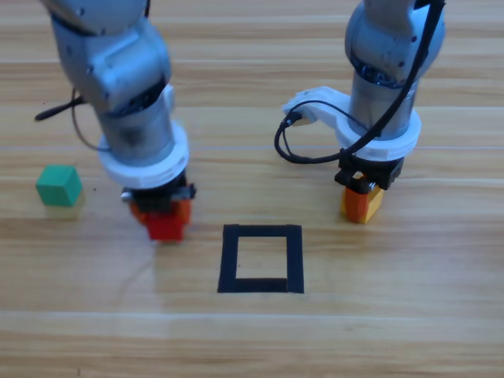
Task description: Stack the blocks in the rectangular block: red at the bottom, yellow in the middle, green on top
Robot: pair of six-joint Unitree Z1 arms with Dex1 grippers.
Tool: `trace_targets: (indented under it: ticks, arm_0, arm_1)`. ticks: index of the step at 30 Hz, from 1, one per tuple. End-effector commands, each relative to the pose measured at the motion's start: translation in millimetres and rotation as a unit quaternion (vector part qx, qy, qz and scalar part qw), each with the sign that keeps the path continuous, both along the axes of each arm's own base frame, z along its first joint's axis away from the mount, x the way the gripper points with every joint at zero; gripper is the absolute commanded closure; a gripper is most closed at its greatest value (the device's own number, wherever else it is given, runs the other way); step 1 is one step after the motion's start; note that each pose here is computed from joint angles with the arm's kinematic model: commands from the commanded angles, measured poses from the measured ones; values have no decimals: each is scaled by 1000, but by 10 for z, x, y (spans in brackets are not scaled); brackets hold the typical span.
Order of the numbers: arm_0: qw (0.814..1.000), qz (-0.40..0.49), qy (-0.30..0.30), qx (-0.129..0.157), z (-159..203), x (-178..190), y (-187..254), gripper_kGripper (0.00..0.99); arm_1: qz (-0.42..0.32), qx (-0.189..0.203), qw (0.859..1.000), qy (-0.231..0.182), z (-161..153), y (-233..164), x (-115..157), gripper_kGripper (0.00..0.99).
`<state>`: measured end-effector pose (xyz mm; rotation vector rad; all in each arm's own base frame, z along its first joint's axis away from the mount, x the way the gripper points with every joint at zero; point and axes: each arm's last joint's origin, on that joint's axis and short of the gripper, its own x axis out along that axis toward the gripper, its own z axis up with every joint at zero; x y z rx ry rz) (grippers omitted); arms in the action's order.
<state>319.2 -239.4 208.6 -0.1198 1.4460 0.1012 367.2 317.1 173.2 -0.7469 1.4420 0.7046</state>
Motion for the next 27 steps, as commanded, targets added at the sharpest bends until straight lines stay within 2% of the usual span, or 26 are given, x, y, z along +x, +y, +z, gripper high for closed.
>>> trace_targets:
  ticks: [1, 4, 9, 12, 15, 18, 22, 27]
  arm_0:
    - [997, -73, -6, -4, 213, -231, -471, 909]
    - [997, -80, -9, -5, 254, -332, -591, 910]
    - [996, -86, 2, 2, 142, -445, -852, 910]
    - [995, -96, 5, 6, 71, -460, -1011, 910]
    - [994, -109, 11, 11, -15, -468, -1124, 910]
    - [994, -110, 18, 16, -94, -459, -1150, 910]
    - [994, -108, 21, 22, -167, -418, -1200, 910]
    - [995, -94, 22, 28, -246, -379, -1246, 909]
  arm_1:
    - [-51, 12, 999, -9, 443, -346, -70, 990]
    - [-70, 33, 997, -7, 646, -439, -170, 990]
    - [-97, 48, 994, -14, 806, -489, -244, 990]
    - [-123, 72, 990, 10, 868, -518, -334, 990]
    - [-158, 100, 981, 60, 830, -548, -385, 990]
    - [-219, 86, 969, 77, 748, -592, -394, 990]
    - [-307, 45, 950, 43, 756, -659, -452, 990]
    - [-368, 36, 928, 44, 737, -691, -498, 990]
